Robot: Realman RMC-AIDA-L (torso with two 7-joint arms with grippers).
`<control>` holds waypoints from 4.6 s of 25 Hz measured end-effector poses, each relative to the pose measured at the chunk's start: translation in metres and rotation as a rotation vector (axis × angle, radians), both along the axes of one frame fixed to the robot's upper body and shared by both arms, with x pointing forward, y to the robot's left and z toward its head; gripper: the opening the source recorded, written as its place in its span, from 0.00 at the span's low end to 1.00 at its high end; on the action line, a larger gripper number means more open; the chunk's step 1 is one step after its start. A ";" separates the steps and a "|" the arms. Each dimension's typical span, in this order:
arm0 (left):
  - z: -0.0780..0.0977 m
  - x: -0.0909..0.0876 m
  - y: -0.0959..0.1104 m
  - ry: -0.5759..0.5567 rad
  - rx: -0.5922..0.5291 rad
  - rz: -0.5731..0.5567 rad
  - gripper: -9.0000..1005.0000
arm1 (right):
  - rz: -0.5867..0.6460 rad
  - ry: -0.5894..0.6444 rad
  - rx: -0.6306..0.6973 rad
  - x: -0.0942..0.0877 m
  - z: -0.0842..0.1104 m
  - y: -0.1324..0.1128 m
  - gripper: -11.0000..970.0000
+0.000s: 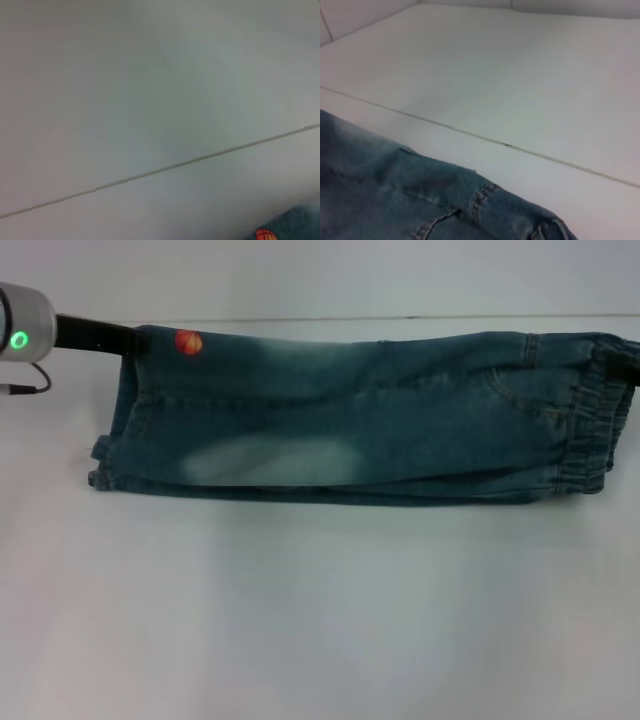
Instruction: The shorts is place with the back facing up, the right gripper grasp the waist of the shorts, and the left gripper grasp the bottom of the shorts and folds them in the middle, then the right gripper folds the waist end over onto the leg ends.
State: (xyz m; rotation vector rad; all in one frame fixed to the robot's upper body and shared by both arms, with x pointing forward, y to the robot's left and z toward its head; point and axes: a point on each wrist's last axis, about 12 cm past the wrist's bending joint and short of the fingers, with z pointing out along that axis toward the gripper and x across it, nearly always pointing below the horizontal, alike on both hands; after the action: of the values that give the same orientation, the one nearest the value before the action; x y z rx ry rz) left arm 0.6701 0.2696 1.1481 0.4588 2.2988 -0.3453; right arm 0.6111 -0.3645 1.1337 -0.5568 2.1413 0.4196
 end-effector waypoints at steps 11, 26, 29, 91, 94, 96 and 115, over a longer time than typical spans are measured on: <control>-0.006 -0.002 -0.011 0.055 0.069 -0.040 0.19 | 0.028 0.047 -0.082 0.007 -0.005 0.012 0.19; -0.003 -0.009 -0.010 0.134 0.120 -0.092 0.63 | 0.002 0.048 -0.086 0.000 -0.012 0.007 0.86; 0.002 -0.016 -0.012 0.106 0.061 -0.149 0.84 | 0.019 0.049 -0.054 -0.013 -0.012 0.000 0.92; -0.027 -0.110 -0.031 0.074 -0.370 -0.702 0.92 | 0.141 -0.175 0.032 -0.108 -0.114 0.014 0.44; -0.028 -0.110 -0.032 0.070 -0.371 -0.697 0.92 | 0.139 -0.178 0.029 -0.108 -0.113 0.013 0.35; -0.029 -0.110 -0.034 0.064 -0.373 -0.696 0.92 | 0.136 -0.184 0.028 -0.108 -0.113 0.012 0.32; -0.074 -0.108 -0.090 -0.176 -0.503 -0.647 0.74 | 0.147 -0.254 0.097 -0.133 -0.088 0.002 0.08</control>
State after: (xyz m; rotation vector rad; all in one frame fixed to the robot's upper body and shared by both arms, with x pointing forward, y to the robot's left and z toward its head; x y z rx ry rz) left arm 0.5620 0.1795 1.0744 0.9157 1.7513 -1.1159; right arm 0.4782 -0.3625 1.0456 -0.6764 1.8343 0.5029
